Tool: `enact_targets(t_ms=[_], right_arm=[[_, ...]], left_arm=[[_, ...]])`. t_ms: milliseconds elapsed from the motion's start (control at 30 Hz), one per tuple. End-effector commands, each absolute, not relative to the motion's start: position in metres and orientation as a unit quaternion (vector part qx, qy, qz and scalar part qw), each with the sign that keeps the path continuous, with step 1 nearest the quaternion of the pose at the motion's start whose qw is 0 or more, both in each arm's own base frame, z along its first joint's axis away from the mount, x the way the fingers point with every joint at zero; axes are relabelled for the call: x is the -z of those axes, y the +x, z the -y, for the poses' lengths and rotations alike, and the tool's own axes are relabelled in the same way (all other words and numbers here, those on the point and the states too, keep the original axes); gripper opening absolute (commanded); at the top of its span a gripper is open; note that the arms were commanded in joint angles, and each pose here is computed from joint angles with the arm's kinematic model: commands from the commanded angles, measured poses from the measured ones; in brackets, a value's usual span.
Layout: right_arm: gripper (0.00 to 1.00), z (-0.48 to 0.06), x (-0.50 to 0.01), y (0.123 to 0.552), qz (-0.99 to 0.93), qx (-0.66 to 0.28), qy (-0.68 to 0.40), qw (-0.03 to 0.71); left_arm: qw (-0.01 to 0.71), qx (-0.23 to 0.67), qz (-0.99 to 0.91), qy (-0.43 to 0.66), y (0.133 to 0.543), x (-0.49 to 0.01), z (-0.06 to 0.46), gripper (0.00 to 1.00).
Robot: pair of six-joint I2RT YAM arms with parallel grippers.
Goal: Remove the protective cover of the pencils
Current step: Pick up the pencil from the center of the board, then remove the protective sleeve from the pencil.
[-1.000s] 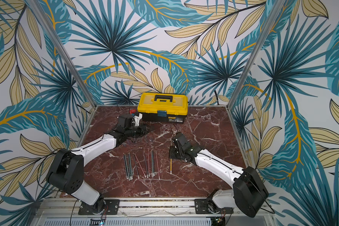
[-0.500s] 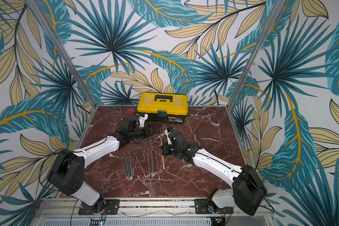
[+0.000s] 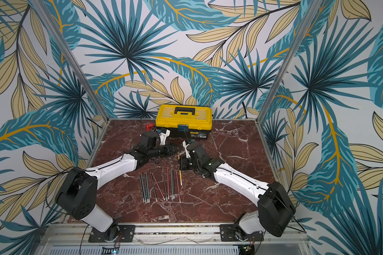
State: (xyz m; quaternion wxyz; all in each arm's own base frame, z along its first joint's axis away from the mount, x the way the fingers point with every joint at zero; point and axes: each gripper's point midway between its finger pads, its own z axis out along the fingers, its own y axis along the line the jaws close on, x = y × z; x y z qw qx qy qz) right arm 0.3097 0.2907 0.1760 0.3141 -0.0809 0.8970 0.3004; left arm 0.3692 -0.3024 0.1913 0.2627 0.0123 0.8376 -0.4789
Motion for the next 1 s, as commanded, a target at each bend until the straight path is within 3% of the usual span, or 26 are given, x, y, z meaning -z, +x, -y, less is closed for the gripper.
enact_targets(t_ms=[0,333,500,633,700,833,967], right_arm=[[0.00,-0.297,-0.180,0.311,-0.894,-0.304,-0.093,0.317],[0.01,-0.302,-0.181,0.313,-0.893,-0.309,-0.094,0.313],[0.26,-0.305,-0.172,0.314,-0.897,-0.310,-0.089,0.304],[0.33,-0.313,-0.162,0.316,-0.898,-0.318,-0.087,0.290],[0.29,-0.316,-0.158,0.317,-0.899,-0.320,-0.087,0.286],[0.09,-0.320,-0.152,0.314,-0.900,-0.325,-0.090,0.276],[0.01,-0.322,-0.151,0.305,-0.898,-0.329,-0.100,0.274]], left_arm=[[0.263,0.481,-0.836,0.019,0.368,-0.189,0.306,0.31],[0.263,0.481,-0.836,0.016,0.368,-0.189,0.305,0.10],[0.263,0.483,-0.835,0.017,0.367,-0.191,0.305,0.08],[0.263,0.483,-0.835,0.015,0.367,-0.191,0.305,0.08],[0.263,0.482,-0.836,0.014,0.367,-0.190,0.304,0.08],[0.267,0.478,-0.837,0.013,0.368,-0.189,0.303,0.07],[0.266,0.476,-0.838,0.011,0.369,-0.186,0.303,0.07]])
